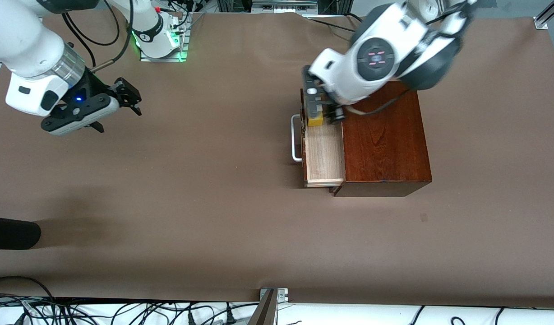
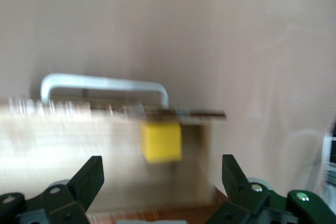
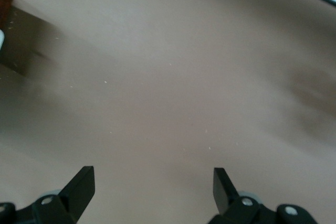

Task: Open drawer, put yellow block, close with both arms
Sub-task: 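Push the drawer shut into the box with the left gripper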

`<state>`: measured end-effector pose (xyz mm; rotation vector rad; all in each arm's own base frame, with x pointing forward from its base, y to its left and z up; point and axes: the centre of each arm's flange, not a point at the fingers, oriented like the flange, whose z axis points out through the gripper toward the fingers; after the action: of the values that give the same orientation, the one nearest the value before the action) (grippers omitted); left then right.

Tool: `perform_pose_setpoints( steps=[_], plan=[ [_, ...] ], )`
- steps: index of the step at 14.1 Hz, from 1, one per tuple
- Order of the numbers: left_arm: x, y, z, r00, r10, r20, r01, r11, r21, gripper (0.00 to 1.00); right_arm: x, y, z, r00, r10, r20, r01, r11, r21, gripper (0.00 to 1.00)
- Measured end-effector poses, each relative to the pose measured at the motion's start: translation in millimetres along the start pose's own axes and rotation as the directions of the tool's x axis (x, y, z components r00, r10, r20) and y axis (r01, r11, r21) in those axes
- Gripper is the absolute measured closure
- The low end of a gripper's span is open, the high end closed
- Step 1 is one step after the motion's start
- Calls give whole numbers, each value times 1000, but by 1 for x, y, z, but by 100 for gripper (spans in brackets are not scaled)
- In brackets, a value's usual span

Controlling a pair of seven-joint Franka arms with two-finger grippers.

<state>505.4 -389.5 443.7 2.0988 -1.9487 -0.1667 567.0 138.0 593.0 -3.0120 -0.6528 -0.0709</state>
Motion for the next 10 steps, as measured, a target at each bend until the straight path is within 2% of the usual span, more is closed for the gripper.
perform_pose_setpoints(
  steps=[3,5,10],
  plan=[
    [38,-13,35,989,130,-65,-124,988,95,0,-11,43,8,997,74,5,-74,997,1,0],
    [61,-9,61,981,190,-41,-182,973,139,0,-16,63,6,994,109,-10,-109,994,-1,0],
    [84,-4,148,975,223,9,-223,974,37,0,-22,79,3,992,129,-7,-129,991,-26,0]
  ],
)
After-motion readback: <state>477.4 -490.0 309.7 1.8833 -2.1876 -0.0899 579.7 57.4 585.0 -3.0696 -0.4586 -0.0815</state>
